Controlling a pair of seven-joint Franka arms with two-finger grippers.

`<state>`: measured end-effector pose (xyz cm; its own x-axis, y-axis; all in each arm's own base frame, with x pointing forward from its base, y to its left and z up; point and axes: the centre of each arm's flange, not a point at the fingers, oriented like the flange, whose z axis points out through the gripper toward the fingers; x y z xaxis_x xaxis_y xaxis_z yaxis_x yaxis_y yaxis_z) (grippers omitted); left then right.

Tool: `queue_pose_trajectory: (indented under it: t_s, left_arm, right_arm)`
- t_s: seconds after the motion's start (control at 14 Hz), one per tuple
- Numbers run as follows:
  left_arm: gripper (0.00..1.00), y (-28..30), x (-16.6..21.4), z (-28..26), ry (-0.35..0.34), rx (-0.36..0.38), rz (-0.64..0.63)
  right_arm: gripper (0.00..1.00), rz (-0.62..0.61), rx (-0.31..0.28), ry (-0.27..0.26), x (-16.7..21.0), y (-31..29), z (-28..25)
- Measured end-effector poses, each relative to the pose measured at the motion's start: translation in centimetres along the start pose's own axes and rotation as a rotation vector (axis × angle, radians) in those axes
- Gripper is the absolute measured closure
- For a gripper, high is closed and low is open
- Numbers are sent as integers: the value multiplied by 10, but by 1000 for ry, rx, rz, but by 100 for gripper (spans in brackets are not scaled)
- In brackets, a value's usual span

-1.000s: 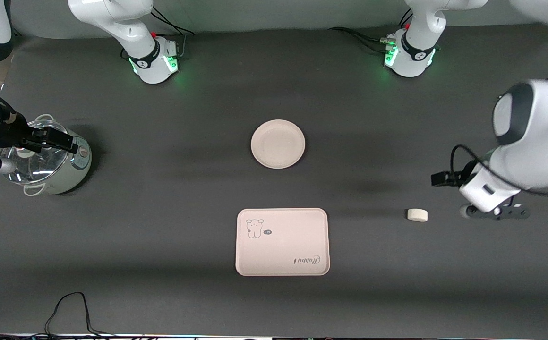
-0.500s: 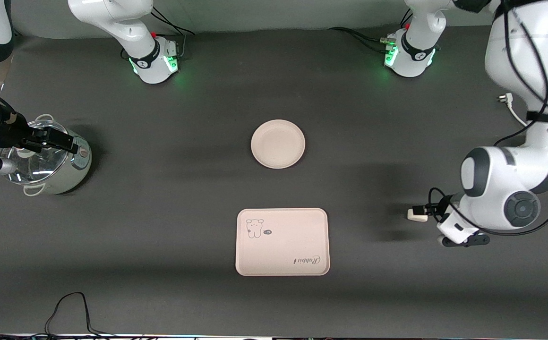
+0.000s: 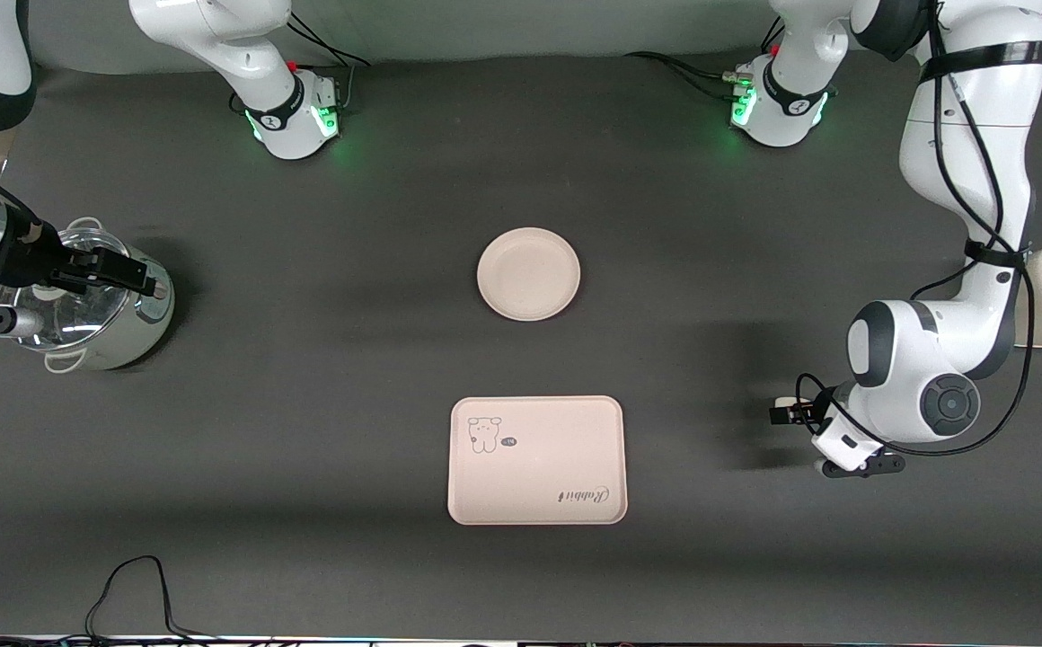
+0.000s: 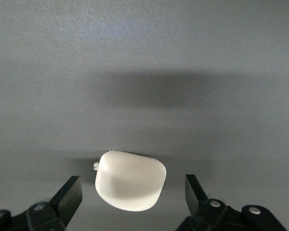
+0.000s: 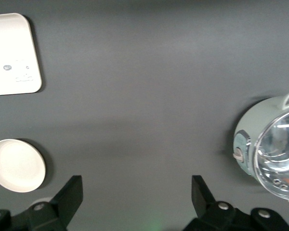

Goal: Place bun in plate and plate on tray
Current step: 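Grasp the white bun with the left gripper and lift it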

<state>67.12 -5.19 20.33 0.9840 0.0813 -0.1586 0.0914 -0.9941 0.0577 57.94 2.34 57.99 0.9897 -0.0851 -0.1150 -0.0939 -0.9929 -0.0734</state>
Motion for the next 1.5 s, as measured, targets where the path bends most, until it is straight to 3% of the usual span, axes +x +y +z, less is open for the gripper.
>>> queue_pose_trajectory:
  t_s: [0.07,0.14,0.21,0.29,0.36,0.64,0.79,1.14,1.5]
  left_arm:
    - [12,-1,-2,6,7,0,-1]
    - [12,-3,-5,15,18,1,-3]
    - [19,-4,-8,24,22,2,-5]
    - [19,-6,-12,32,22,3,-7]
    - [26,-6,-13,34,22,4,-8]
    - [69,-3,-13,15,25,0,-3]
    - [70,1,-16,-21,-7,-1,3]
    - [66,19,-46,-172,-63,-5,32]
    - [63,63,-88,-261,-8,-10,33]
  right_arm:
    - [0,0,36,-11,3,-4,6]
    - [0,0,67,-20,8,-9,12]
    - [0,1,88,-24,13,-12,19]
    - [0,-1,98,-27,18,-16,26]
    - [0,-11,101,-33,21,-24,33]
    - [0,-76,134,-60,27,-76,62]
    - [0,-103,147,-61,28,-98,73]
    - [0,-123,137,-74,36,-118,99]
    - [0,-144,141,-90,44,-144,132]
